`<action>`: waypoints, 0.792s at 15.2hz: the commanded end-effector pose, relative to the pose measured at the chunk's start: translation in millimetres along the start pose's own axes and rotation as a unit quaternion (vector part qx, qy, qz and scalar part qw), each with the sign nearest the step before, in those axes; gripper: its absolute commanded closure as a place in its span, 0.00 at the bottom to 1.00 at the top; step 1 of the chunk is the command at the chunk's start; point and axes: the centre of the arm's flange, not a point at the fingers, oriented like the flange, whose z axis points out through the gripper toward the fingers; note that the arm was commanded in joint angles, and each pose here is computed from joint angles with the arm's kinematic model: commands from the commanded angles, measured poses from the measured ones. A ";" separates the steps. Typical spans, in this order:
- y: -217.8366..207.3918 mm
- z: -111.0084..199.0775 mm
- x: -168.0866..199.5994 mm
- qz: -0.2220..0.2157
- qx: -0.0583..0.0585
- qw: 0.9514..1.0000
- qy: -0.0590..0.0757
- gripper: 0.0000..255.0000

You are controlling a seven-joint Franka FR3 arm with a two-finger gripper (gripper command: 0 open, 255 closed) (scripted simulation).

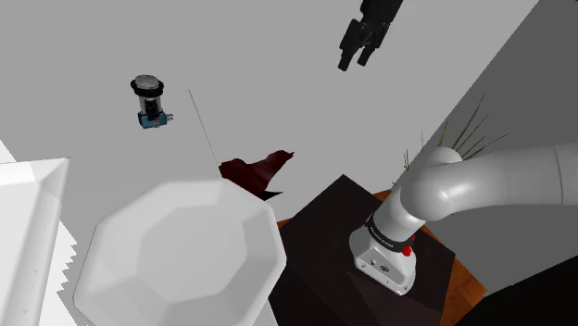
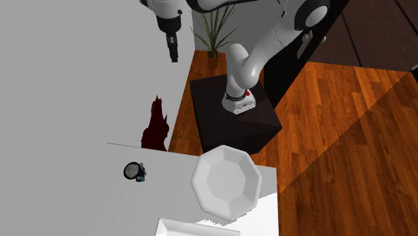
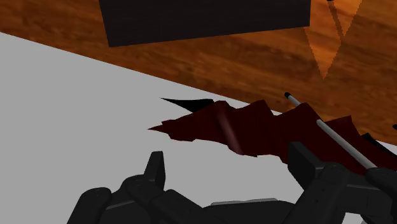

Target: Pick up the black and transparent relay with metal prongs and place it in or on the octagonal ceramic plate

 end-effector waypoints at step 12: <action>-129.7 10.5 59.8 0.007 0.013 1.000 -0.014 0.00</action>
